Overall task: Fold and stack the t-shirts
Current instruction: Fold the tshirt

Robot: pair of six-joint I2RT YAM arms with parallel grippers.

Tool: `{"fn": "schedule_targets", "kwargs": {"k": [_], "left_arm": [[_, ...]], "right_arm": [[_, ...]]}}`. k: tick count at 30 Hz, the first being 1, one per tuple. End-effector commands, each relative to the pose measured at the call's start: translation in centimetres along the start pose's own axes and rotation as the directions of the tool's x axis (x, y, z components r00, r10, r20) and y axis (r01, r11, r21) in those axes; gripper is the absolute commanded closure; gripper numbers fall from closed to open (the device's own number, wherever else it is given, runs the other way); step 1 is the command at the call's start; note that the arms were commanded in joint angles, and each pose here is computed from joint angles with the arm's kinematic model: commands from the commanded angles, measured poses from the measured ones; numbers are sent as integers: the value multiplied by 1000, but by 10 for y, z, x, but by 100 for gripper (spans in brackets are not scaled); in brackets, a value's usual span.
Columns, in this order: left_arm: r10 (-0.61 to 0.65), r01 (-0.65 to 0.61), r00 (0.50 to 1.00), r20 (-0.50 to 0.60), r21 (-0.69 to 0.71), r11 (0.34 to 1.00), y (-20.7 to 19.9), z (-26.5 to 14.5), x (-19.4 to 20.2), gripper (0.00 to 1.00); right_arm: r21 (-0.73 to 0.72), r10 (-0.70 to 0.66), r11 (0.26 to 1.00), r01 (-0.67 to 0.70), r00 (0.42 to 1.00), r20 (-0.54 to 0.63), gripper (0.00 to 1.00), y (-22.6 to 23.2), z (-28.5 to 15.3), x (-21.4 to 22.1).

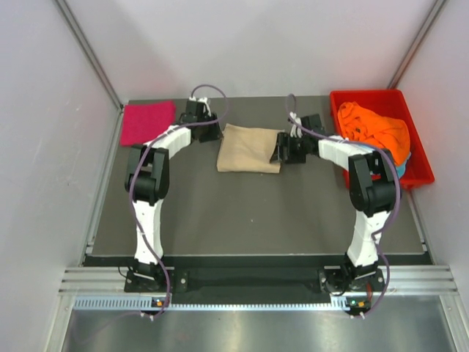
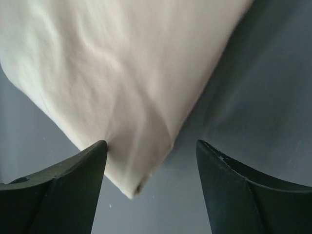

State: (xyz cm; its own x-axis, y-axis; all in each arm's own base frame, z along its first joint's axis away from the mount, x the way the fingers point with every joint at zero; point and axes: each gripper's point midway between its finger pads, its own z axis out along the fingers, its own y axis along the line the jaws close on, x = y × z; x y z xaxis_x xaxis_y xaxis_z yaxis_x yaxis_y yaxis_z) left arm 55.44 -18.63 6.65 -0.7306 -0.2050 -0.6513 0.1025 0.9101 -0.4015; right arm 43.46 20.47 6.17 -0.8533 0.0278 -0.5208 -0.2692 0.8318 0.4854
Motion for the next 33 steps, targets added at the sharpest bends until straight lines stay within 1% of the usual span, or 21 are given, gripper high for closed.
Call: {"fn": "schedule_targets", "kwargs": {"k": [1, 3, 6, 7, 8, 10, 16, 20, 24, 25, 27, 28, 29, 30, 31, 33], "left_arm": [[24, -25, 998, 66, 14, 1000, -15, -42, -19, 51], [10, -13, 997, 70, 38, 999, -24, -59, -21, 50], [-24, 20, 999, 44, 74, 997, -30, -77, -5, 49], [-36, 35, 999, 11, 66, 997, -25, -77, 13, 49], [-43, 41, 999, 27, 75, 996, -26, -82, 12, 49], [-53, 54, 998, -15, 67, 996, -19, -82, 34, 49], [-81, 91, 989, -122, 85, 992, -13, -75, 75, 48], [-98, 115, 981, -167, 98, 988, -12, -67, 91, 49], [-101, 121, 974, -203, 85, 989, -6, -65, 106, 50], [-103, 123, 973, -205, 89, 988, -6, -65, 107, 53], [-107, 133, 970, -217, 109, 985, -9, -66, 111, 64], [-115, 143, 967, -227, 111, 984, -10, -67, 114, 72], [-122, 153, 965, -234, 120, 981, -12, -69, 115, 89], [-125, 162, 961, -247, 136, 977, -16, -72, 117, 97], [-134, 171, 957, -256, 132, 976, -17, -77, 119, 100], [-152, 189, 951, -269, 116, 975, -16, -84, 124, 100]], "right_arm": [[-79, -42, 996, 46, 997, 58, 26, 21, -24, -4], [-91, -39, 995, 44, 998, 54, 26, 23, -26, 3], [-135, -29, 990, 35, 998, 48, 26, 28, -23, 11], [-153, -26, 988, 36, 997, 68, 26, 31, -21, 8], [-172, -22, 985, 33, 998, 65, 27, 33, -20, 11], [-192, -25, 981, 40, 996, 80, 27, 37, -17, 8], [-225, -35, 973, 52, 996, 78, 31, 44, -11, 12], [-201, -23, 979, 34, 998, 54, 37, 37, -6, 18], [-196, -19, 980, 26, 999, 36, 40, 34, -4, 28], [-194, -19, 981, 26, 999, 36, 46, 33, -5, 29], [-198, -15, 980, 20, 999, 30, 59, 33, -5, 33], [-197, -14, 980, 18, 1000, 25, 67, 32, -5, 34], [-193, -16, 981, 19, 1000, 21, 83, 32, -5, 34], [-185, -16, 982, 18, 1000, 15, 91, 32, -6, 36], [-171, -14, 985, 14, 1000, 2, 100, 30, -10, 39], [-145, -14, 989, 13, 1000, -3, 100, 27, -15, 43]]}}
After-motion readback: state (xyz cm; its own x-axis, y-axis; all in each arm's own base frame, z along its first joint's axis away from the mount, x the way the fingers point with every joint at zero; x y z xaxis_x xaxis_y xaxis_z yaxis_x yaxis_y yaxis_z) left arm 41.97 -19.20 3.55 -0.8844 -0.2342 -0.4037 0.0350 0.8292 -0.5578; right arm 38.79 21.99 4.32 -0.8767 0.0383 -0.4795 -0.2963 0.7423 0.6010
